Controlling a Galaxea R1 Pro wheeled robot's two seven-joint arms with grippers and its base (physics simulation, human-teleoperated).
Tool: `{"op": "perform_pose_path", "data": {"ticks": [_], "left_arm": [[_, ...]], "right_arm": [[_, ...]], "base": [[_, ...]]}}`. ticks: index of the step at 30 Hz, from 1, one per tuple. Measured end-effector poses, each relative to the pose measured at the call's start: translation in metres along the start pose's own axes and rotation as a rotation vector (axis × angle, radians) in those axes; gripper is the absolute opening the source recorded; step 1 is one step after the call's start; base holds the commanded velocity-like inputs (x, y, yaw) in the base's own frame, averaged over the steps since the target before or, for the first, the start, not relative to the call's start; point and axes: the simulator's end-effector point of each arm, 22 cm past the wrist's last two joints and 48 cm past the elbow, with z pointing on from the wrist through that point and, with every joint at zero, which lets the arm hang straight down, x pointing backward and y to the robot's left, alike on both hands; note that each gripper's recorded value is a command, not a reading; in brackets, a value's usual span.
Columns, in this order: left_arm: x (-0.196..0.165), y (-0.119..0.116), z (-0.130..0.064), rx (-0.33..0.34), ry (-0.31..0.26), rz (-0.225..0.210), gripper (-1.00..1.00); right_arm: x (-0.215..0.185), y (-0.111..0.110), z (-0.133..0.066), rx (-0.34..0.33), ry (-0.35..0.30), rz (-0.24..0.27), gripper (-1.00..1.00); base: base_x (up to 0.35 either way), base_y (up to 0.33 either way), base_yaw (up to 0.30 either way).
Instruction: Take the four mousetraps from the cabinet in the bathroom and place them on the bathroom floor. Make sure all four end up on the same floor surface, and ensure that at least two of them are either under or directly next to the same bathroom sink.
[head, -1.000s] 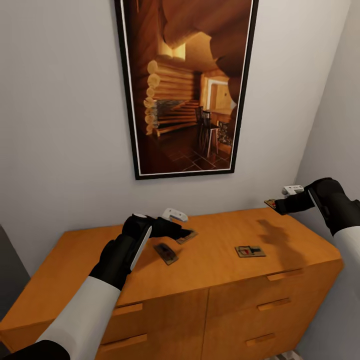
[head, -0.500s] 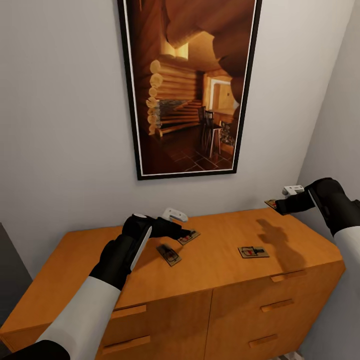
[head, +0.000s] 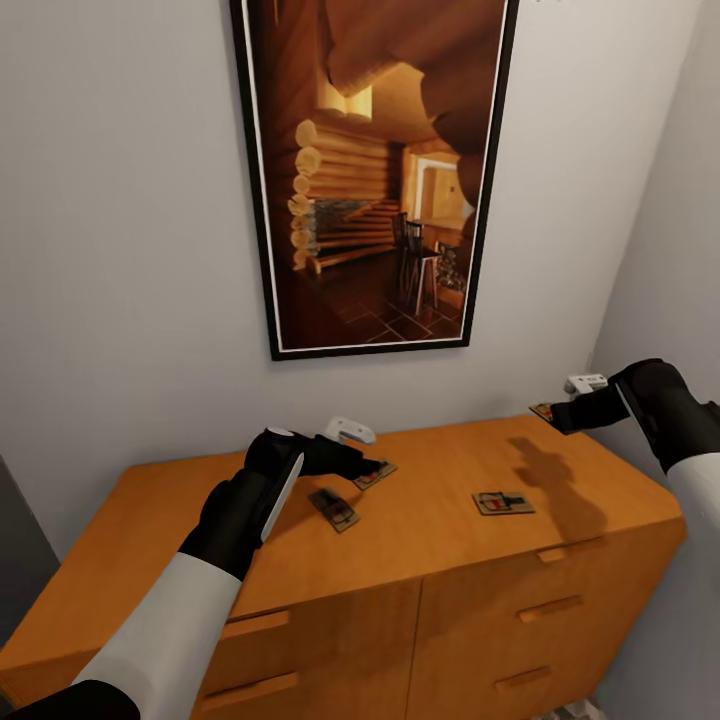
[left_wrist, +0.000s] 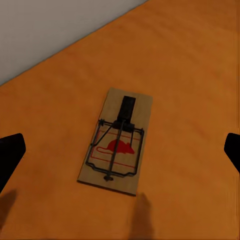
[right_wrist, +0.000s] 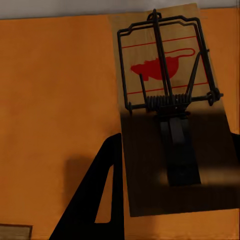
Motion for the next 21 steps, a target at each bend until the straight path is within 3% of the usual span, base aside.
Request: {"op": "perform_pose_path", "data": {"ticks": [6,21], "left_arm": [[0.0006,0.0005,0.0002,-0.002,0.002,0.000,1.00],[0.0003,0.0006,0.0000,-0.001,0.001,-0.001,1.00]], "right_arm": [[0.0047,-0.0013,0.0033,0.000,0.012,0.006,-1.00],[0.0057,-0.0020,0.0039,0.002,0.015,0.006,-1.00]], "base": [[0.000,0.000,-0.152],[0.000,0.000,-0.015]]}}
